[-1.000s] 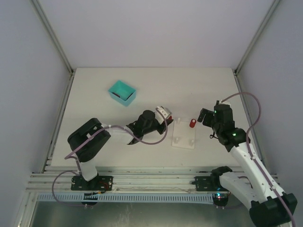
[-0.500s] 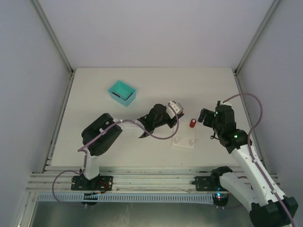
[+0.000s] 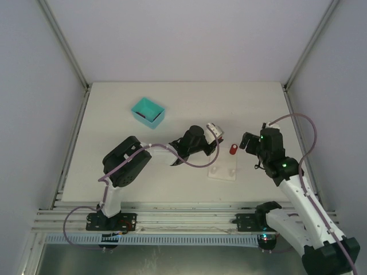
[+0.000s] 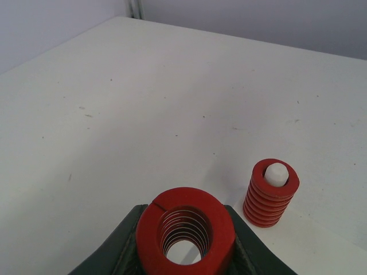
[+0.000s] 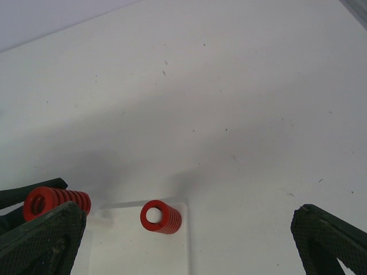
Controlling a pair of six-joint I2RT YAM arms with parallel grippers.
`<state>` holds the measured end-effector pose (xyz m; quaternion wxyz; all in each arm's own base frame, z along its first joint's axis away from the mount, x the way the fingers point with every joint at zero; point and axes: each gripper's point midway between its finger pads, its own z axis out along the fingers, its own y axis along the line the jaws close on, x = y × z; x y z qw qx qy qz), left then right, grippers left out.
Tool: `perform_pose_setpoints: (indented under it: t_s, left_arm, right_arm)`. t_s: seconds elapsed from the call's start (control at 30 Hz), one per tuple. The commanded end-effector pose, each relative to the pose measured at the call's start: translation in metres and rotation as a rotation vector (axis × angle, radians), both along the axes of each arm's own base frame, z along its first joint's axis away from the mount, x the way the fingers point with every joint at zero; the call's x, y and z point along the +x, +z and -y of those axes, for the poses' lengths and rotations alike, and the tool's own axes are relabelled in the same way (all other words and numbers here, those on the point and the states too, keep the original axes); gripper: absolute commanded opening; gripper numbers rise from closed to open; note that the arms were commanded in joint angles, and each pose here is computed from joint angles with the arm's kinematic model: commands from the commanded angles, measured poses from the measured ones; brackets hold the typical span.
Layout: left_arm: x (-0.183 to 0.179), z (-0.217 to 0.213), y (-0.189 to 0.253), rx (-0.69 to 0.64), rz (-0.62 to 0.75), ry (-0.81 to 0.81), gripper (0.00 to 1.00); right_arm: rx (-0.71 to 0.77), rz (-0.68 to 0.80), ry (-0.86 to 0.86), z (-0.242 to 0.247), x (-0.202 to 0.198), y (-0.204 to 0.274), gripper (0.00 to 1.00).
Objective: Install the large spring
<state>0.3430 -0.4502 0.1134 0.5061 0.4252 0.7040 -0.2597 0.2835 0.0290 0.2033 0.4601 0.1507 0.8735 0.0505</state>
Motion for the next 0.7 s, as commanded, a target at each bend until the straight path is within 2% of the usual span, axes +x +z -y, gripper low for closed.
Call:
perform_pose_setpoints:
  t_s: [0.0, 0.3, 0.67]
  left_arm:
    - [-0.003, 0.003, -0.009, 0.023, -0.044, -0.016, 0.00]
    - [-0.016, 0.003, 0.003, 0.025, -0.038, -0.034, 0.00]
    - [-0.006, -0.001, -0.016, 0.072, -0.052, 0.026, 0.00]
  right_arm:
    - [-0.002, -0.008, -0.006, 0.001, 0.003, -0.009, 0.99]
    - [0.005, -0.028, -0.003, -0.002, 0.006, -0.018, 0.99]
    - [0.008, -0.032, 0.005, -0.003, 0.006, -0.021, 0.99]
